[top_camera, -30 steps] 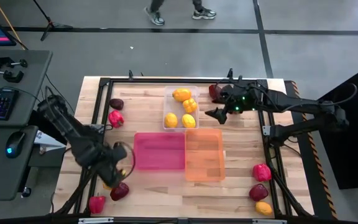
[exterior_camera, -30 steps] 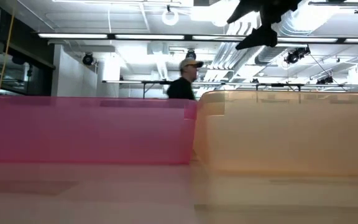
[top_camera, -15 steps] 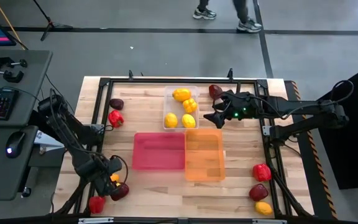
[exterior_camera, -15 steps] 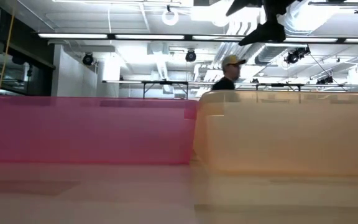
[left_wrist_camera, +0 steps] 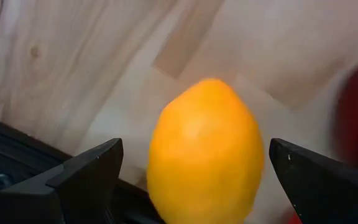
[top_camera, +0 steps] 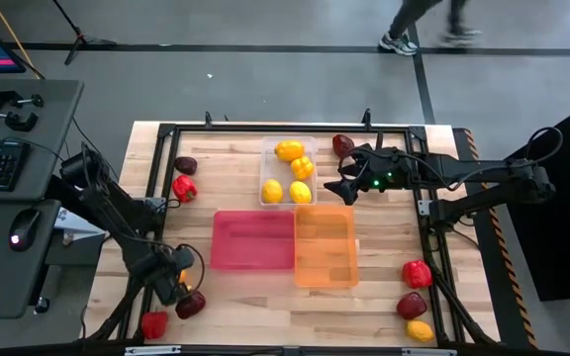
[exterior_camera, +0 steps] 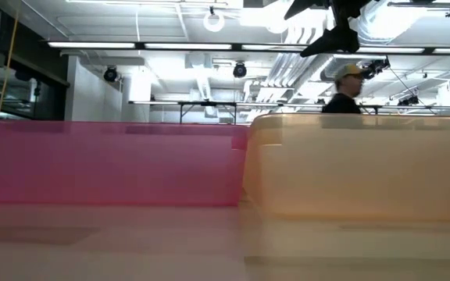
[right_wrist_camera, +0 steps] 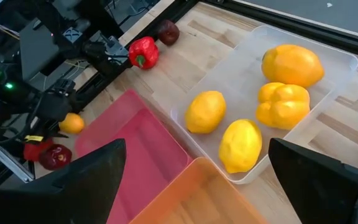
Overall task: Sort produce into baskets
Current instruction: Put the lemon into the white bin
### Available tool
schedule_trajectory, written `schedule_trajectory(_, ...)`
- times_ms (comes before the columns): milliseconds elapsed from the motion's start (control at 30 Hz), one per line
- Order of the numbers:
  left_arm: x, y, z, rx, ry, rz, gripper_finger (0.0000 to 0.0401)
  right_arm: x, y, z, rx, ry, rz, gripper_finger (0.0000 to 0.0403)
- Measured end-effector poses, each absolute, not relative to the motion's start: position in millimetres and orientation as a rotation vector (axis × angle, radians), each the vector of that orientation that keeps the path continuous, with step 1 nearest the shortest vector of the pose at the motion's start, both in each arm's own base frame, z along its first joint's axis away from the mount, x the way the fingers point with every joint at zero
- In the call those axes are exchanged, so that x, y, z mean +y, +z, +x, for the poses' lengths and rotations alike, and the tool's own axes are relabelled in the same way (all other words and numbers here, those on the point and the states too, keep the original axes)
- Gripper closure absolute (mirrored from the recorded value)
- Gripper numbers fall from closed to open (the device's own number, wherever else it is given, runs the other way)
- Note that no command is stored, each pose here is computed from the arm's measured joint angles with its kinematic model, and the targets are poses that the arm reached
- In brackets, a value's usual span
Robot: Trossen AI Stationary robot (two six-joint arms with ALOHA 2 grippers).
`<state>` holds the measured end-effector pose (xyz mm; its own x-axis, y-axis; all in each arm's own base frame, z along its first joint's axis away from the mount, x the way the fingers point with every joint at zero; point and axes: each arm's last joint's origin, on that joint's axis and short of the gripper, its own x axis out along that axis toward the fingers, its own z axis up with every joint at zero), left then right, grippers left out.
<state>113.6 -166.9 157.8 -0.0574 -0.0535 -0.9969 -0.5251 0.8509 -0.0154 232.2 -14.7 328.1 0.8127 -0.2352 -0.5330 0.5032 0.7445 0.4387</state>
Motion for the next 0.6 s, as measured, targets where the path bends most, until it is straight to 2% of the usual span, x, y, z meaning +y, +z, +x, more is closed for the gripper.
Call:
schedule_trajectory(167, -163.0, 149.9, 110.6, 1.607, 0.416, -0.462, 0.0012, -14.7, 328.1, 232.2, 0.472, -0.421, 0.606, 0.0020)
schedule_trajectory(267, -161.5, 147.6, 109.5, 1.609, 0.433, -0.470, 0.0026, -14.7, 328.1, 232.2, 0.472, -0.421, 0.605, 0.0020)
schedule_trajectory(600, -163.3, 148.8, 109.9, 1.630, 0.419, -0.486, 0.0173, -14.6, 328.1, 232.2, 0.472, -0.420, 0.603, 0.0020)
